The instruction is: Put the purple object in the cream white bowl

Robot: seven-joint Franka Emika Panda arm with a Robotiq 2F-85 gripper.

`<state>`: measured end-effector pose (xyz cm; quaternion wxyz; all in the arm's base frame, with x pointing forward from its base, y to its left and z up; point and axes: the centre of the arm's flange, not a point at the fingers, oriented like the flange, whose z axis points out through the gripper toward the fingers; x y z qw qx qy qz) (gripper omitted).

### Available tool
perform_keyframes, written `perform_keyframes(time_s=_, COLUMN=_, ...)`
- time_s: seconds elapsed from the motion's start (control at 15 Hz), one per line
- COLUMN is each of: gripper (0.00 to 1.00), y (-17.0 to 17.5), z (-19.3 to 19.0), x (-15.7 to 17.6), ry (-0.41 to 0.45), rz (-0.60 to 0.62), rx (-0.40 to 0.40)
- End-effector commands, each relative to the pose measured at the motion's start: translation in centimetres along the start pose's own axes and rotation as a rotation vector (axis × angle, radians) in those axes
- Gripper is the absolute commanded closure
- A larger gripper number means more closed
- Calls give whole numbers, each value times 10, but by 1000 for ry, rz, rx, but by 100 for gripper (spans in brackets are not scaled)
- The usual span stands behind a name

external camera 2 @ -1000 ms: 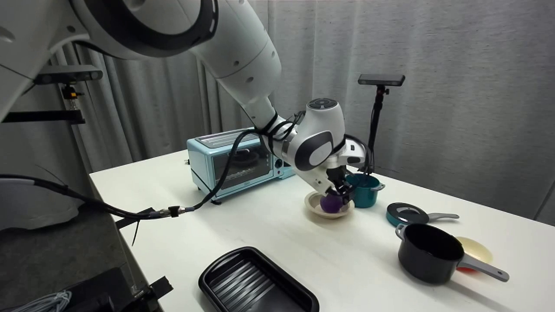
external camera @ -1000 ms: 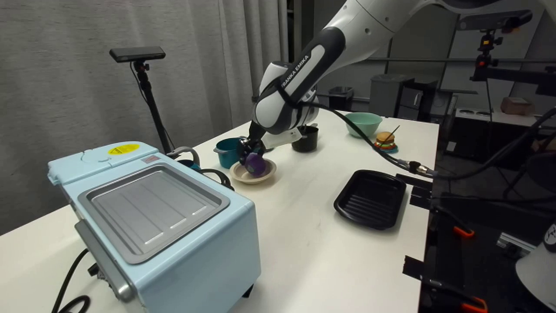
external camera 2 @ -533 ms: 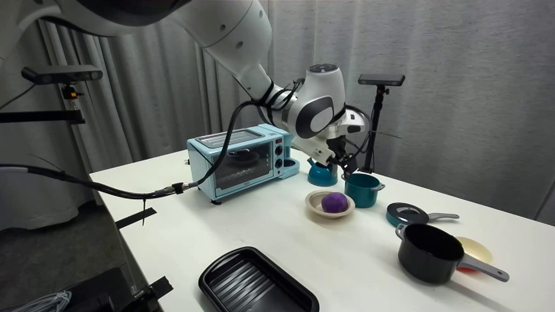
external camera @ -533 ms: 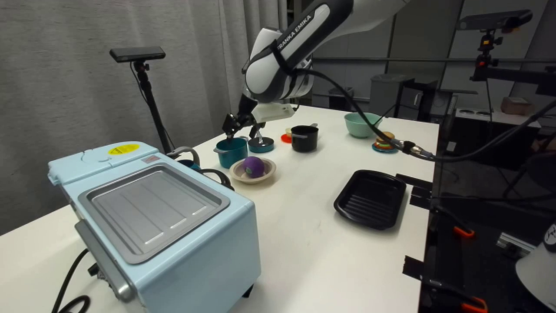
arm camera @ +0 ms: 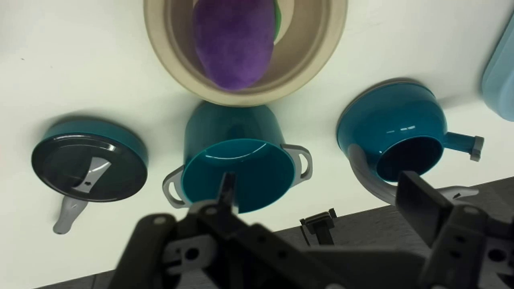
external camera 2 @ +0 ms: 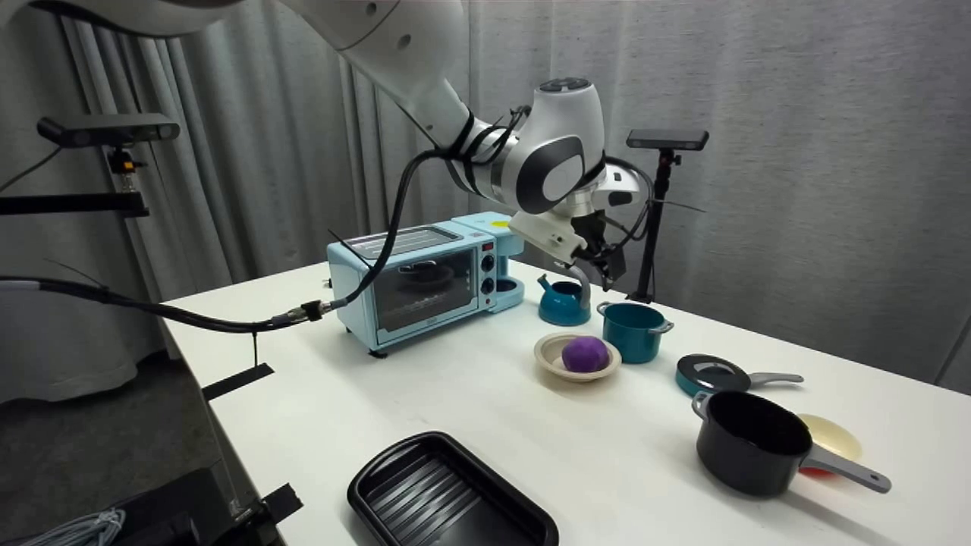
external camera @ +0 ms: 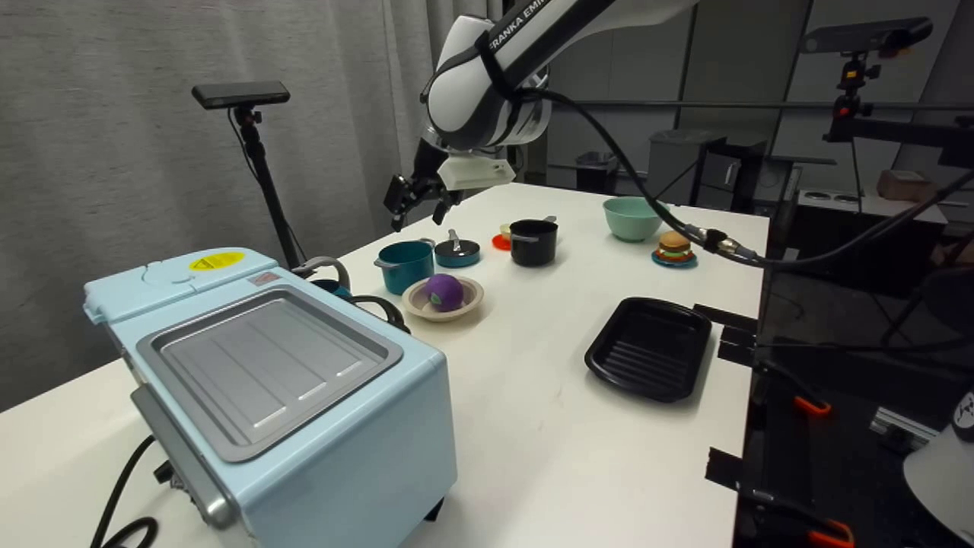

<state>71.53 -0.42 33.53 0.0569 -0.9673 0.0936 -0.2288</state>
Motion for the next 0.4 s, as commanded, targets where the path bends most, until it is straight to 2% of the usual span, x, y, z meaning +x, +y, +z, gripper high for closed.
perform_keyframes(time_s=0.0, gripper=0, y=0, z=1, x=-1, ry=-2, rz=0, rx=0)
perform_keyframes(time_s=0.33, gripper=0, y=1, z=3, x=-1, ry=-4, rz=0, rx=-1)
